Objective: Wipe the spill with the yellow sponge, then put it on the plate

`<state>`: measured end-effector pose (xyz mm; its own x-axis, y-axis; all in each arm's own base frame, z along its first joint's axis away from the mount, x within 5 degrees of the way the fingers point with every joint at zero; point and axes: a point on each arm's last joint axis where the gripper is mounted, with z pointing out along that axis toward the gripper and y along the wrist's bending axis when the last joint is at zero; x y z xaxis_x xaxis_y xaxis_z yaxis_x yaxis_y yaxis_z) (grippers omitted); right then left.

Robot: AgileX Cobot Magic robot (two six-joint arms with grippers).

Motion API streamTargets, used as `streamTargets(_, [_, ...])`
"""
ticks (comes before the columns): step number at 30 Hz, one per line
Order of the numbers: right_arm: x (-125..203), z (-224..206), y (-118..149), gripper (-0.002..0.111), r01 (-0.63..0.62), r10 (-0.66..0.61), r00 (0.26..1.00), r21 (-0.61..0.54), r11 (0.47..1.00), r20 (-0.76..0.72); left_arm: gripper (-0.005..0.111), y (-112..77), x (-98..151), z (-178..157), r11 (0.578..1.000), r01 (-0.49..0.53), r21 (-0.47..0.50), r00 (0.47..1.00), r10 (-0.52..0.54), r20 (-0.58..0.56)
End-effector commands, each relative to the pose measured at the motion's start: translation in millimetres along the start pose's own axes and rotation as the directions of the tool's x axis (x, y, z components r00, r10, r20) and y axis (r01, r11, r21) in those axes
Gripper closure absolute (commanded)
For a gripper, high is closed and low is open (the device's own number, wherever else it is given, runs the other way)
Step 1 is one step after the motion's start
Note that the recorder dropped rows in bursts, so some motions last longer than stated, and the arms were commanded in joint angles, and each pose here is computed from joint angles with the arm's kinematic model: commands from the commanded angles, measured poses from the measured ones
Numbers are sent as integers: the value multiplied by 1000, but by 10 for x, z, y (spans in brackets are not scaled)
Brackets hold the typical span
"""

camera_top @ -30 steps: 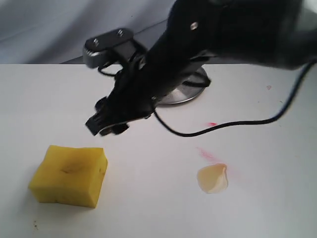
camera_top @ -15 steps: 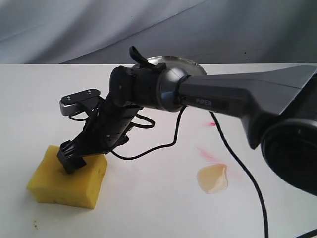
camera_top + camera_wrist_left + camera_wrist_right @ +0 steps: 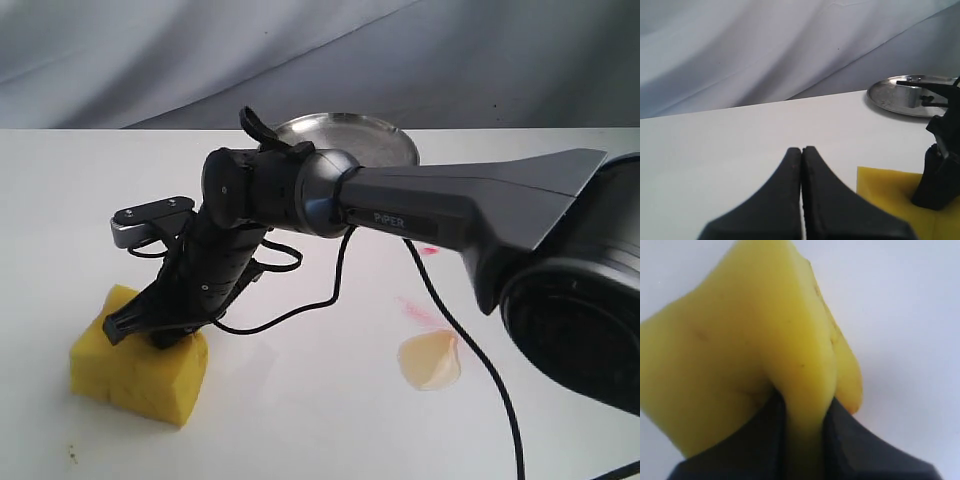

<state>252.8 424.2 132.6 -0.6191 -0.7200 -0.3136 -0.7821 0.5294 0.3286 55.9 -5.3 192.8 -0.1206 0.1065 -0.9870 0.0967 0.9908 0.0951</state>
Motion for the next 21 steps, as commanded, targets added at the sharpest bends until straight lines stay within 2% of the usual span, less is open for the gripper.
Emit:
streamTargets(1, [30,-215,64,108,51,-51,998,27,998,-30,107,2,-16,-5,1000,7,-2,1000,-7,11])
streamTargets(6, [121,-539,93,108,43,-48,995,60,997,83,107,2,-16,-5,1000,7,-2,1000,-7,11])
streamTargets(9, [323,-757,-21,108,34,-47,992,112,993,116,107,2,-16,-5,1000,7,-2,1000,-7,11])
streamTargets(12, [661,-932,-270,108,-4,-8,997,167,986,70,107,2,-16,-5,1000,7,-2,1000,-7,11])
streamTargets(14, [921,-1056,-485,108,-89,78,995,194,977,61,107,2,-16,-5,1000,7,-2,1000,-7,11])
streamTargets(18, [1351,-1387,-847,108,-251,215,962,242,937,167,107,2,-16,-5,1000,7,-2,1000,-7,11])
streamTargets(21, [1589,-1566,-1029,108,-325,281,940,266,908,192,107,2,-16,-5,1000,7,-2,1000,-7,11])
